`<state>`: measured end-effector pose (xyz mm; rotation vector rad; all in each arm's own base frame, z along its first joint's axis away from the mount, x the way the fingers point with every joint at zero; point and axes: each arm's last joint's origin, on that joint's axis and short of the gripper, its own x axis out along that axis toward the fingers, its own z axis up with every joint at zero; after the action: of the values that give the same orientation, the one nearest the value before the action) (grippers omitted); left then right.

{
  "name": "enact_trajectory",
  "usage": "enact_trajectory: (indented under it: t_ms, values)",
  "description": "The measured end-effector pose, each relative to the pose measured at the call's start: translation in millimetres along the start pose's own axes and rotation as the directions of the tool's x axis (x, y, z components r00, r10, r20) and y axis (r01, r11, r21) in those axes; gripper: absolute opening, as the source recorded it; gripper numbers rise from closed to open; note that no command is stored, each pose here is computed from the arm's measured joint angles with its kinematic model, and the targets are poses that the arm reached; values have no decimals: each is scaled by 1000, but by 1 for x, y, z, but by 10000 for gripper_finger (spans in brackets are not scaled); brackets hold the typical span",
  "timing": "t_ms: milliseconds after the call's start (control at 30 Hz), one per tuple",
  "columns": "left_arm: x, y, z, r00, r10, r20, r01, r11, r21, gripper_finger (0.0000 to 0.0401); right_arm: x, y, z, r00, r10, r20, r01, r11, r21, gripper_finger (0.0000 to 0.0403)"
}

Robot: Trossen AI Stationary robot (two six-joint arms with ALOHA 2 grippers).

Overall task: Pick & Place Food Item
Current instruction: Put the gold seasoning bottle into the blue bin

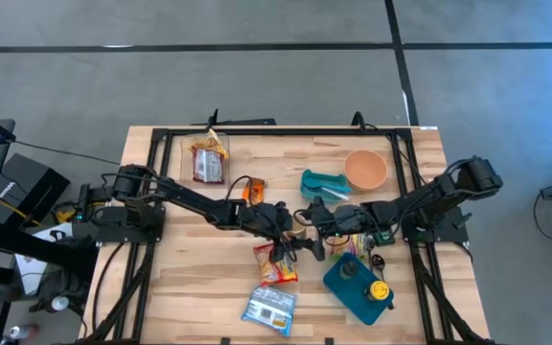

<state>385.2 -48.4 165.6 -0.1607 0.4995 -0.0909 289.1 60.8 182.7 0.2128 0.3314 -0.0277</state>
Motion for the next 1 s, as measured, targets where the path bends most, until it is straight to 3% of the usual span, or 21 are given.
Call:
enact_trajectory:
  t_ms: [1000]
  values:
    - [0, 1, -4, 999, 6, -37, -6, 1000, 11, 280, -1, 1, 0, 999, 45, -21, -43, 998, 52, 308]
